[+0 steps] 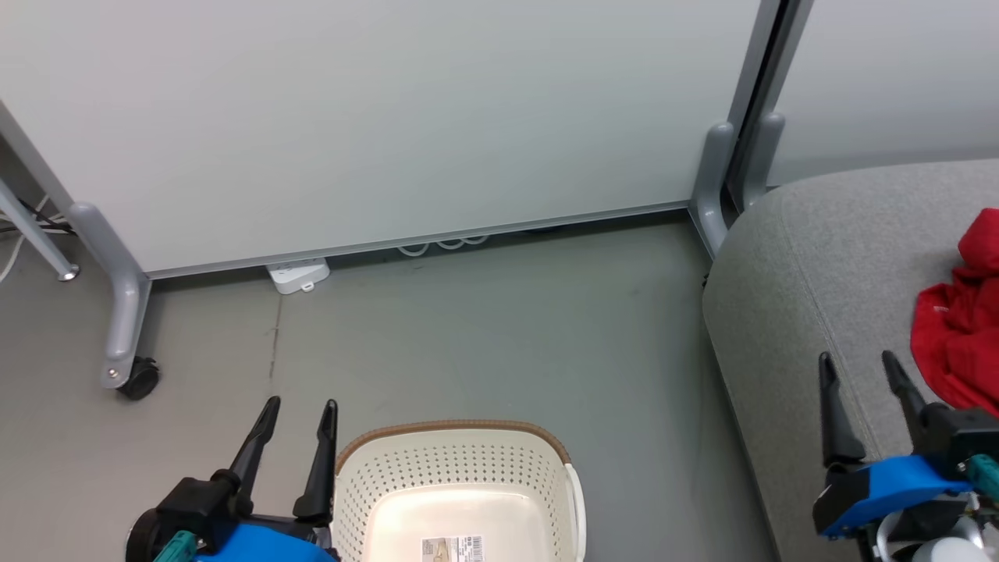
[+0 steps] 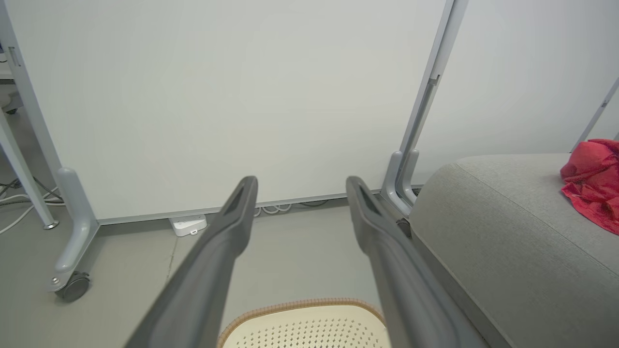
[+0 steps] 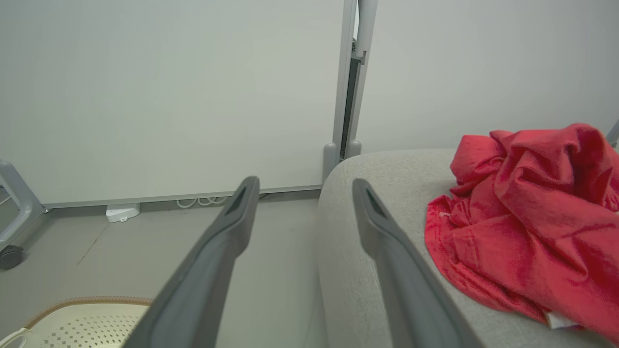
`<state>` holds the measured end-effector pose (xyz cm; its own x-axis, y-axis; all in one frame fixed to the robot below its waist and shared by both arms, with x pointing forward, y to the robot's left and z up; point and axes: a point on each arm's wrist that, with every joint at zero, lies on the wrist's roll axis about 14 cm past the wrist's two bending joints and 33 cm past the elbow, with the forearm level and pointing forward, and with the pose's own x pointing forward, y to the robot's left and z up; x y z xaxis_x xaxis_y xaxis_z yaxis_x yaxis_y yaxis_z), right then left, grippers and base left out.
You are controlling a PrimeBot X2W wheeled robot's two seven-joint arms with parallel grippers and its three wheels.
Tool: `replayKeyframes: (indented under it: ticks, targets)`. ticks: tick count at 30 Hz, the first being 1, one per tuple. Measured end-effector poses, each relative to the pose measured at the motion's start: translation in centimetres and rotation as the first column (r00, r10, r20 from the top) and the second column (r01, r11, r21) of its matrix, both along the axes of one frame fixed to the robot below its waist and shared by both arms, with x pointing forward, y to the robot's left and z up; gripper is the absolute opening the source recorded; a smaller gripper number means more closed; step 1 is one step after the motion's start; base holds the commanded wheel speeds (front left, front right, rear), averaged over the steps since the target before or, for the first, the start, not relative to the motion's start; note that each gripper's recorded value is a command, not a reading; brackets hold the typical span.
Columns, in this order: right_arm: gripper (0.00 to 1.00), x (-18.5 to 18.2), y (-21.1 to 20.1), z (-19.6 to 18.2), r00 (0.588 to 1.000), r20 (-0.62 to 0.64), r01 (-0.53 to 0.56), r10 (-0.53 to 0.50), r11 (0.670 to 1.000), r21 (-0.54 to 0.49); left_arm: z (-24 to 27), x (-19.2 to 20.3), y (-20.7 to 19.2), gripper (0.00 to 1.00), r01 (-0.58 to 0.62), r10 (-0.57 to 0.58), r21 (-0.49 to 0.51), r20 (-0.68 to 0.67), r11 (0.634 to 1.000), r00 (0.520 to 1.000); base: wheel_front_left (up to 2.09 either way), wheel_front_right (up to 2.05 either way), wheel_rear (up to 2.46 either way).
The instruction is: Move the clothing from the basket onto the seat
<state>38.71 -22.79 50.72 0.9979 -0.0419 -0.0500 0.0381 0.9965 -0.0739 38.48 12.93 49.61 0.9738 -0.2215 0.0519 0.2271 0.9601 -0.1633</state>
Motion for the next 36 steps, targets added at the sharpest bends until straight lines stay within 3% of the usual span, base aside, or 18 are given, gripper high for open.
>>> replayKeyframes:
  ticks: [12,36]
  targets:
    - [1.0,-1.3,4.8,-0.6,0.993,0.003,-0.12,0.12,0.993,0.007,-0.4,-1.3,3.8,1.0,-0.118,0.118,0.005,-0.015,0.993,0.993,0.0,0.0,0.0]
    - [1.0,-1.8,6.2,-1.9,0.987,-0.027,-0.155,0.156,0.987,0.04,-1.6,-1.5,3.5,1.0,-0.106,0.106,0.01,-0.053,0.994,0.993,0.0,0.0,0.0]
